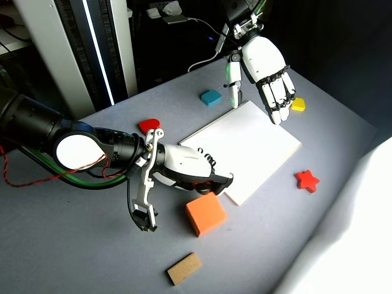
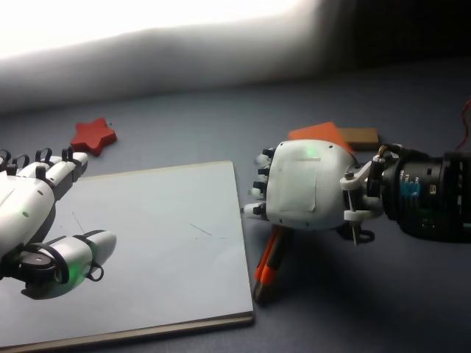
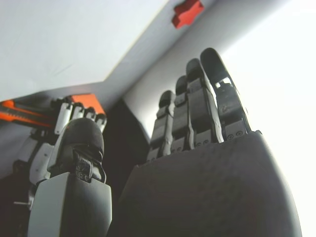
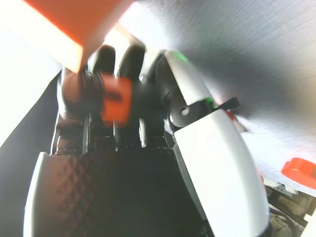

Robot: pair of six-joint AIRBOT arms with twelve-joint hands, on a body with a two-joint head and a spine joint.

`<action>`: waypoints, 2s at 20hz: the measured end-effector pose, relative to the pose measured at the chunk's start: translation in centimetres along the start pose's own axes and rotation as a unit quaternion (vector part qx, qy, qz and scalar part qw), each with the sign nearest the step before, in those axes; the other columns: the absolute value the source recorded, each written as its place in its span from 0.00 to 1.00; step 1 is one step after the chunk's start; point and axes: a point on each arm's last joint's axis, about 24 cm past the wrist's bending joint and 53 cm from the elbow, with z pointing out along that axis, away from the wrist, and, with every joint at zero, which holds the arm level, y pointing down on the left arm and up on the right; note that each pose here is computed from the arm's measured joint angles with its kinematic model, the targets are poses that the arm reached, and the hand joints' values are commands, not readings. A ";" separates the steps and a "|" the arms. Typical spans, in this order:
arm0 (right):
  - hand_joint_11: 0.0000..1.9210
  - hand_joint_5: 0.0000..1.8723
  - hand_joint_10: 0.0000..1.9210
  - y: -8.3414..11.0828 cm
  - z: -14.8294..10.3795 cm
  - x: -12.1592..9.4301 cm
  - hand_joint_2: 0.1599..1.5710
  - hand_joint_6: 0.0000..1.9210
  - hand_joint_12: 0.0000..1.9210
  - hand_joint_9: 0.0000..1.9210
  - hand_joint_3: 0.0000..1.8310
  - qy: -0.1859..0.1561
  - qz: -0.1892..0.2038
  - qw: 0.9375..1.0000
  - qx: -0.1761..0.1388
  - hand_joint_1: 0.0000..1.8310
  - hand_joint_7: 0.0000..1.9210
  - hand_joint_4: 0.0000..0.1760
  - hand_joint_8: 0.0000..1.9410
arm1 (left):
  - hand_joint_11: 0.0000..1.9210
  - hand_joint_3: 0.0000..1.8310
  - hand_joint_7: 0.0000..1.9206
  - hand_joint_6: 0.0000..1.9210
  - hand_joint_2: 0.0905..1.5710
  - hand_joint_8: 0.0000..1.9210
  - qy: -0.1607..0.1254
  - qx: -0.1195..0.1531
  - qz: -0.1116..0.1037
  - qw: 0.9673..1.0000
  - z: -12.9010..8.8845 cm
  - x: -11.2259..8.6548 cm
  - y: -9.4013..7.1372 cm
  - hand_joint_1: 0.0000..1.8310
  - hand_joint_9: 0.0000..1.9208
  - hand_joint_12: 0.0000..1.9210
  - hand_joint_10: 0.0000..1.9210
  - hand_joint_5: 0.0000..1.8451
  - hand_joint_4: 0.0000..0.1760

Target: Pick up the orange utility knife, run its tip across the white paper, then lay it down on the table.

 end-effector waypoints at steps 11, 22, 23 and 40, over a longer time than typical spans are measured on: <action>0.95 0.74 1.00 -0.5 -0.4 -3.1 0.81 1.00 1.00 0.94 0.00 -0.029 -0.006 1.000 0.002 0.85 0.89 1.00 1.00 | 0.00 0.00 0.09 0.00 0.83 0.00 -0.005 -0.001 -0.001 1.000 0.2 -0.2 0.0 0.10 0.15 0.56 0.00 0.04 0.19; 0.94 0.73 1.00 -1.3 -2.3 -7.2 0.82 1.00 1.00 0.92 0.00 -0.092 -0.053 0.994 0.010 0.86 0.88 1.00 1.00 | 0.00 0.00 0.09 0.00 0.83 0.00 -0.006 0.001 -0.001 1.000 0.3 -0.3 0.0 0.10 0.15 0.55 0.00 0.03 0.20; 0.94 0.75 1.00 -1.1 -2.1 -7.7 0.82 1.00 1.00 0.91 0.00 -0.104 -0.067 0.992 0.007 0.86 0.87 1.00 1.00 | 0.00 0.00 0.09 0.00 0.83 0.00 -0.006 0.000 -0.001 1.000 0.3 -0.3 0.0 0.11 0.15 0.54 0.00 0.03 0.21; 0.94 0.80 1.00 7.0 2.1 -10.4 0.83 1.00 1.00 0.92 0.00 -0.283 -0.353 0.888 -0.081 0.85 0.88 1.00 1.00 | 0.00 0.00 0.09 0.00 0.83 0.00 -0.011 -0.015 -0.005 1.000 1.2 -0.5 1.0 0.11 0.15 0.53 0.00 0.03 0.23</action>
